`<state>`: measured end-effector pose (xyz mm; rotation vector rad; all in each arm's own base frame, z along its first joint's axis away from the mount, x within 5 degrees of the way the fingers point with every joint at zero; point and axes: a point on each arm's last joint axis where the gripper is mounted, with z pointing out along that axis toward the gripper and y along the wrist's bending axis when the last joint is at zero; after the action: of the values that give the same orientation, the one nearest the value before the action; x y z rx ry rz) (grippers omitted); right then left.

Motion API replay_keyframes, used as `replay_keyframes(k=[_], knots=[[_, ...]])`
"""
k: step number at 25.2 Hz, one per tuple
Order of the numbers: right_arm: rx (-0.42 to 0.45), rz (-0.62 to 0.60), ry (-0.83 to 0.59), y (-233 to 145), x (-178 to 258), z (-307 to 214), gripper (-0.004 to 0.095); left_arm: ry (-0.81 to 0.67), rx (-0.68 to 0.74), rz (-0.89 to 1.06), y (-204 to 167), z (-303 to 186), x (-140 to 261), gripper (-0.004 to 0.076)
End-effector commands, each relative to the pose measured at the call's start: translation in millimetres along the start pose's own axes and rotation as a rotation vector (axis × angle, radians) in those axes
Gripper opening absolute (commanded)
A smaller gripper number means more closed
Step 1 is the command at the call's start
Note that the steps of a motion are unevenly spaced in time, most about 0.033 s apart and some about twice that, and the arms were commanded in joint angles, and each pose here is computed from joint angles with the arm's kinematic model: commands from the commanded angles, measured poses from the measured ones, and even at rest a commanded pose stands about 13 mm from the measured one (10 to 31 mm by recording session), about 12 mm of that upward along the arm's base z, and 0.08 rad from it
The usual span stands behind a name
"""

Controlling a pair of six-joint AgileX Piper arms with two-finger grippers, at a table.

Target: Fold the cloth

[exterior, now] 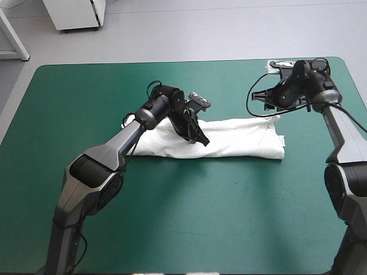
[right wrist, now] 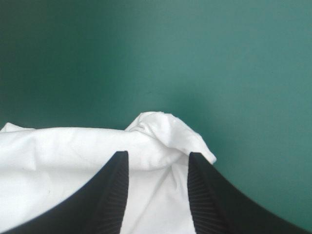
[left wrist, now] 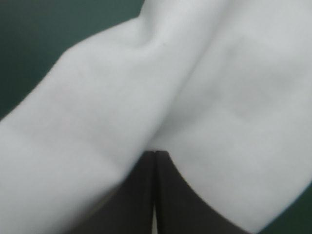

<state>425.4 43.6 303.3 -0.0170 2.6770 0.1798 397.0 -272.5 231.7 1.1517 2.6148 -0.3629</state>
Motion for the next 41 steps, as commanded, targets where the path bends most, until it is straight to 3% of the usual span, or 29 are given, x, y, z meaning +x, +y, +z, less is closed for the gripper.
replay_keyframes(k=[1,10,14,18,22,31,41], knots=[[-0.006,-0.002,-0.117,0.1,-8.4,-38.6,0.0372,-0.113,-0.008,0.005,-8.3,-30.2,-11.5,-0.0022],[-0.057,0.063,-0.055,-18.5,-3.3,-42.0,0.0388,-0.083,-0.003,0.000,-5.4,-16.3,-10.2,-0.0022],[-0.188,0.141,-0.011,-38.2,10.7,-41.9,0.0467,-0.084,-0.001,0.002,-5.5,-15.6,-10.3,-0.0022],[-0.194,0.177,0.068,-54.7,34.1,-33.0,0.0579,-0.084,-0.001,0.002,-5.5,-15.6,-10.3,-0.0022],[-0.273,0.167,0.132,-53.1,59.5,-11.9,0.0593,-0.082,0.004,0.001,-5.9,-15.6,-10.2,-0.0022],[-0.210,0.149,0.107,-61.1,66.0,6.0,0.0591,-0.083,0.018,-0.003,-7.2,-15.6,-10.3,-0.0022],[-0.277,0.157,0.174,-54.4,68.6,37.5,0.0577,-0.097,0.037,-0.012,-8.1,-16.0,-11.4,-0.0022]])
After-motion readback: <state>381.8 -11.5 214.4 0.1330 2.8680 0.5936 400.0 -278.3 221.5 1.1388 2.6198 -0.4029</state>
